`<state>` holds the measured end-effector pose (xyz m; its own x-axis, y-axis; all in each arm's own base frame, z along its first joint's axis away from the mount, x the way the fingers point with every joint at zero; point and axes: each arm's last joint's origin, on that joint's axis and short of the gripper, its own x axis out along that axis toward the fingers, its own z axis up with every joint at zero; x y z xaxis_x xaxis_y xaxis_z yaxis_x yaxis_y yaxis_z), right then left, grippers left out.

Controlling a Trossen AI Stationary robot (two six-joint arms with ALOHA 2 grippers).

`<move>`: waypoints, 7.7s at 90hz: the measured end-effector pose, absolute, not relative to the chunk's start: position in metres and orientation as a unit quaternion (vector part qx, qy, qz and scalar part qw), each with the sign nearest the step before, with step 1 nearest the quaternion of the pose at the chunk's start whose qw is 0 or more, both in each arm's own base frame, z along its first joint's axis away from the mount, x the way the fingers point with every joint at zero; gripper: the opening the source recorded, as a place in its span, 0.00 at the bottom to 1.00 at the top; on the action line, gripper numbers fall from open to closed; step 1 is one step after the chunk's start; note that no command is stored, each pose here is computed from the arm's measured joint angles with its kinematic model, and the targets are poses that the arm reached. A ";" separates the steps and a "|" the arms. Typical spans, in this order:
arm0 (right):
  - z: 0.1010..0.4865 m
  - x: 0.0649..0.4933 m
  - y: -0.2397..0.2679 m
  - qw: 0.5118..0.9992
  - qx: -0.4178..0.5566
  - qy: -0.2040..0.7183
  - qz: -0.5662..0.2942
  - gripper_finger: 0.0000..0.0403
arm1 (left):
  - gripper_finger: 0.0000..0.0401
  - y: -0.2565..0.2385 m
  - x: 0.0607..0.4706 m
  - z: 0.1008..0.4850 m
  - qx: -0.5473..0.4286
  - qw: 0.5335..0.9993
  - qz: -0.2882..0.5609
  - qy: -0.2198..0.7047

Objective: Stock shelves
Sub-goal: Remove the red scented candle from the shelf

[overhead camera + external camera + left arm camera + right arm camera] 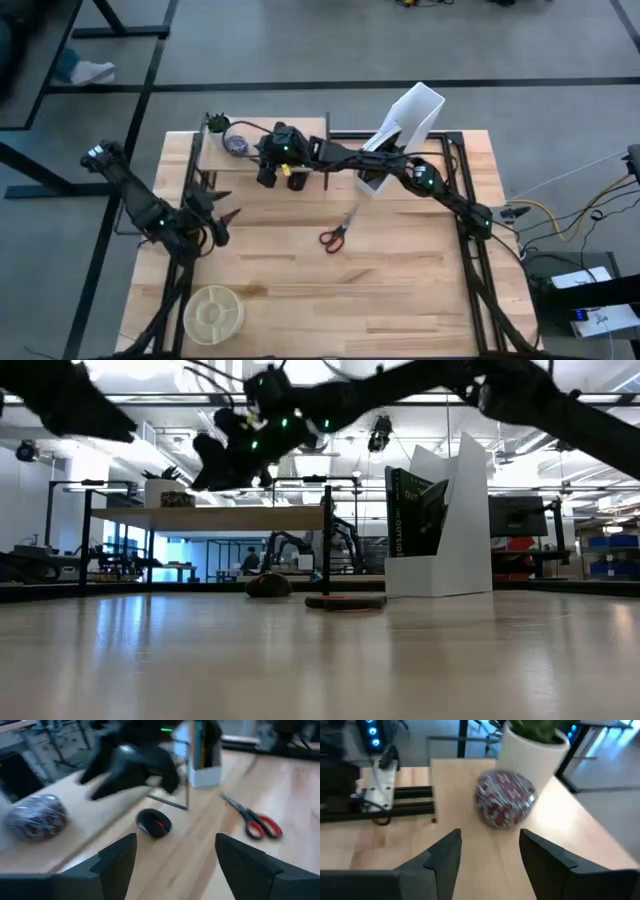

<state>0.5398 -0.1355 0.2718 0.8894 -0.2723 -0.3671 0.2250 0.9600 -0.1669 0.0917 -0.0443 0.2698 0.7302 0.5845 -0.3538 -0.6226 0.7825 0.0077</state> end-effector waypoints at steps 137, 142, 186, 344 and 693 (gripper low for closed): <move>0.246 0.489 0.120 0.960 -0.110 0.234 0.110 0.32 | 0.02 0.135 0.097 0.391 -0.151 0.755 0.530 0.355; 0.241 0.487 0.123 0.961 -0.105 0.232 0.111 0.30 | 0.01 0.140 0.102 0.385 -0.157 0.753 0.523 0.367; 0.231 0.482 0.130 0.960 -0.093 0.243 0.103 0.13 | 0.00 0.196 0.135 0.380 -0.118 0.679 0.594 0.416; 0.265 0.463 0.074 0.950 -0.109 0.234 -0.177 0.15 | 0.00 0.214 0.134 0.319 -0.179 0.689 0.455 0.535; 0.221 0.559 -0.050 0.951 0.000 0.127 -0.282 0.67 | 0.00 0.190 0.142 0.346 -0.107 0.793 0.381 0.464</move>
<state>0.5595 -0.0500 0.2207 0.8083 -0.5372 -0.2412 0.5371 0.8405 -0.0721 0.1421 0.1905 0.3464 0.2793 0.5047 -0.8168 -0.7037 0.6864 0.1835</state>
